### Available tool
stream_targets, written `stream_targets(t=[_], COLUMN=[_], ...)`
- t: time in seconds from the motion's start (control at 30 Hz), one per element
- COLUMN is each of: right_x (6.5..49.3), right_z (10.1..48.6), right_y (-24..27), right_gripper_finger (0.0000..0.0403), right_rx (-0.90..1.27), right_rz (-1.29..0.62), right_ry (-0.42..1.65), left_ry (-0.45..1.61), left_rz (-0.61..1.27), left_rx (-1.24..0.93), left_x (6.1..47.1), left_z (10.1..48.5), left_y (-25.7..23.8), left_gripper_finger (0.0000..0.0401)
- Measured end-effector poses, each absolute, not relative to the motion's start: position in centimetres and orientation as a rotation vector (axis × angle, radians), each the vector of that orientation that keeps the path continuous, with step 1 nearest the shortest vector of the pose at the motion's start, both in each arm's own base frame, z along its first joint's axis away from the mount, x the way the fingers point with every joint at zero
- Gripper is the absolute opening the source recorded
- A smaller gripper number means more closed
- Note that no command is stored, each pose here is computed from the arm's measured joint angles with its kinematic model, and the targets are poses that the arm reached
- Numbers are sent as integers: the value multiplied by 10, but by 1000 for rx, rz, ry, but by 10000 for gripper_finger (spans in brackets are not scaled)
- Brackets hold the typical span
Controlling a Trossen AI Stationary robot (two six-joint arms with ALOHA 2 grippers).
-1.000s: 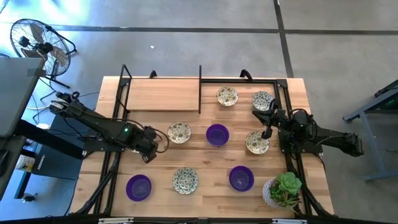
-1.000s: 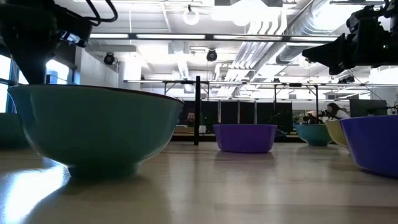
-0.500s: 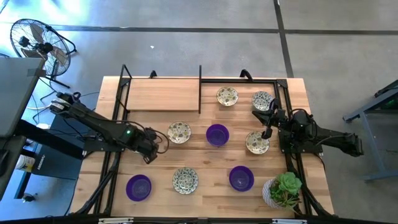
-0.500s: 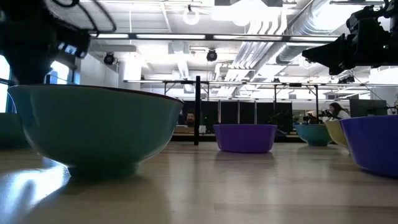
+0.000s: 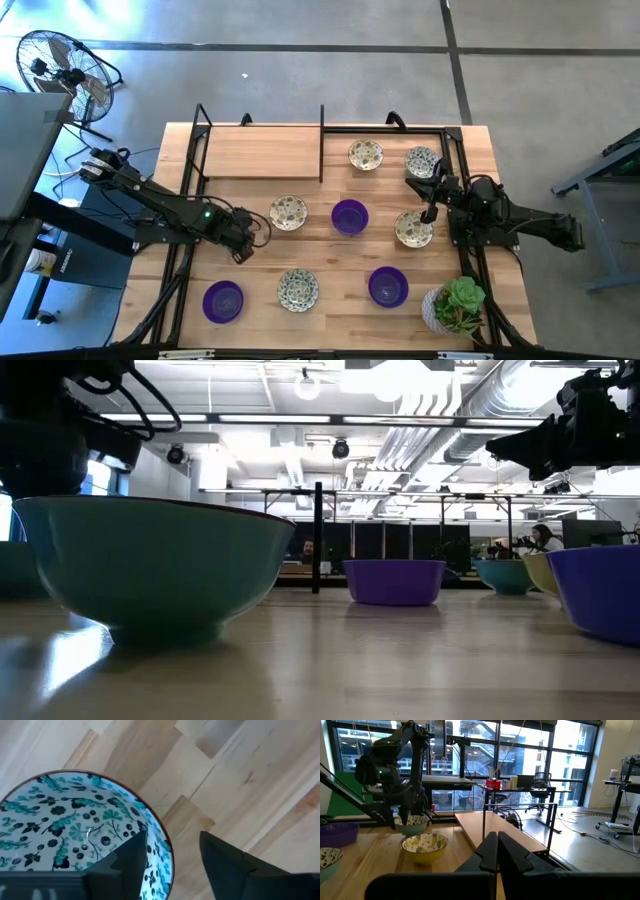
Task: Pick & Place Mini bowls
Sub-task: Put the middle left light blue bowl on the shelf
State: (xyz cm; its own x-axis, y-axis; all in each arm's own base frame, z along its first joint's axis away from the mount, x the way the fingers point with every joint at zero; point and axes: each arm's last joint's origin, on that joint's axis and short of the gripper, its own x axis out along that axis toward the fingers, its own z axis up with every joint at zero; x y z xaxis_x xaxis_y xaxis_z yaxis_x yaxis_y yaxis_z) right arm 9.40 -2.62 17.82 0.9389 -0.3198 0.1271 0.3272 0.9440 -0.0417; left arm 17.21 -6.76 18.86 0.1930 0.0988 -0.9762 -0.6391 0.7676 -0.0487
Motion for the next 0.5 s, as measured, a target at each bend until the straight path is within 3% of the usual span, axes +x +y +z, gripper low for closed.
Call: stream_targets(t=[0.13, 0.23, 0.5], right_x=[94, 94, 94], right_z=[178, 178, 178], right_y=[-26, -26, -26], right_gripper_finger=[0, 0, 0], right_rx=[-62, -63, -63], right_rz=[-330, -331, -331], right_ry=[-120, -119, -120], left_ry=[1299, 1319, 1343], left_rz=[574, 578, 585], left_rx=[-514, -511, -504], left_x=[169, 166, 163], left_z=[184, 181, 178], left_y=[-66, -66, -65], left_gripper_finger=[211, 207, 118])
